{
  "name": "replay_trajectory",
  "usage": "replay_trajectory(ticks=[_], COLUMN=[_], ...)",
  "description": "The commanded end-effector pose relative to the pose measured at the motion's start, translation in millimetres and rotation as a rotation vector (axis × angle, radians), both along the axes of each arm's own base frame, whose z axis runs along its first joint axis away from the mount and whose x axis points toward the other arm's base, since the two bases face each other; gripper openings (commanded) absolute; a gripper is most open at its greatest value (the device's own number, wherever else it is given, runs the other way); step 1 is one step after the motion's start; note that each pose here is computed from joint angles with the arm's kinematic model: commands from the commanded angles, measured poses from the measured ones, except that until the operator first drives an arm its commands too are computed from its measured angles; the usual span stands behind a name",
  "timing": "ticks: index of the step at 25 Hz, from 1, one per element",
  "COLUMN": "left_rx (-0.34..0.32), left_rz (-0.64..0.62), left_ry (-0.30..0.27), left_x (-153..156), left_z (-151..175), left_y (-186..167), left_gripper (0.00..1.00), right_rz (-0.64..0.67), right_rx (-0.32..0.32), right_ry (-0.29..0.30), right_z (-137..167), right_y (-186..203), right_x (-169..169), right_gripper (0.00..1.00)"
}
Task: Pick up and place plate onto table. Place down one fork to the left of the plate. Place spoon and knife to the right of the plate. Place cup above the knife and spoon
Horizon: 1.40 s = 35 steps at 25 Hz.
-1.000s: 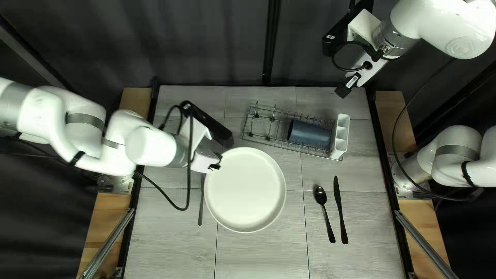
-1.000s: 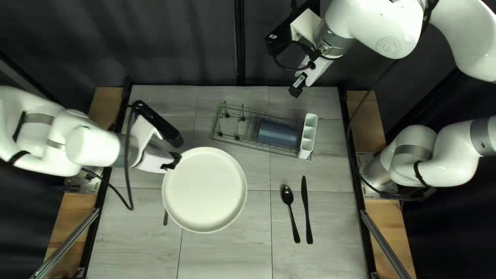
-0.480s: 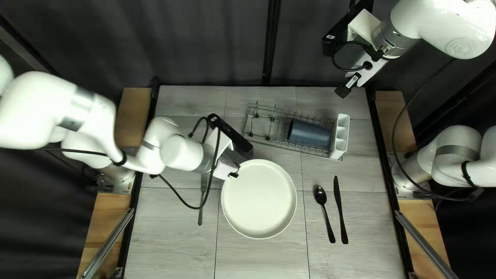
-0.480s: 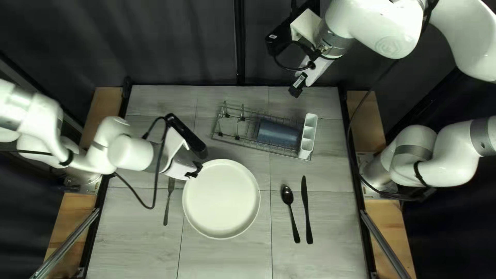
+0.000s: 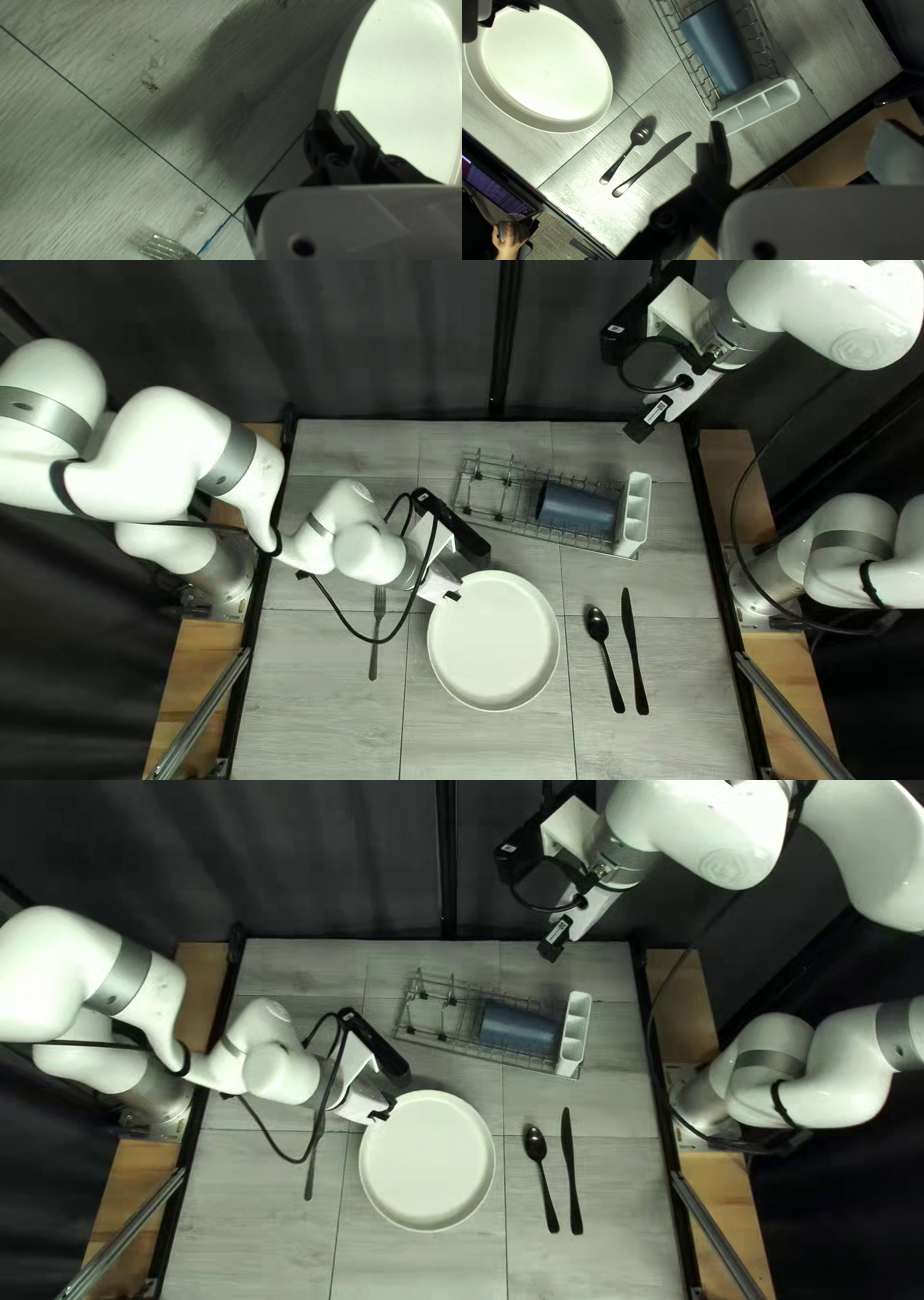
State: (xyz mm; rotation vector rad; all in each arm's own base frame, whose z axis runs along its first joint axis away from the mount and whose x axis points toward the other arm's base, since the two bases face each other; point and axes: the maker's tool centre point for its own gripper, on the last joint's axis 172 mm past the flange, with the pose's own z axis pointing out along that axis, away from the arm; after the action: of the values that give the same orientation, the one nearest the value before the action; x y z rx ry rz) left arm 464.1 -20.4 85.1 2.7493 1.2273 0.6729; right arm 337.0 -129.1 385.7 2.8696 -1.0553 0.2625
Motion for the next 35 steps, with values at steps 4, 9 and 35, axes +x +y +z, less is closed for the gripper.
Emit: replay_trajectory(ticks=[4, 9, 35], left_rx=[0.012, 0.111, 0.128], left_rz=[-0.006, -0.109, -0.458], left_ry=[0.014, 0.103, 0.133], left_x=[-17, -38, -203], left_z=[38, 95, 239], left_y=[17, 64, 124], left_gripper=[1.0, 1.0, 1.0], right_rz=[0.0, 0.0, 0.0], right_rx=[0.0, 0.0, 0.0], right_ry=[0.0, 0.0, 0.0], right_z=[0, 0, 0], right_y=[0, 0, 0], right_x=[0, 0, 0], right_gripper=[1.0, 1.0, 1.0])
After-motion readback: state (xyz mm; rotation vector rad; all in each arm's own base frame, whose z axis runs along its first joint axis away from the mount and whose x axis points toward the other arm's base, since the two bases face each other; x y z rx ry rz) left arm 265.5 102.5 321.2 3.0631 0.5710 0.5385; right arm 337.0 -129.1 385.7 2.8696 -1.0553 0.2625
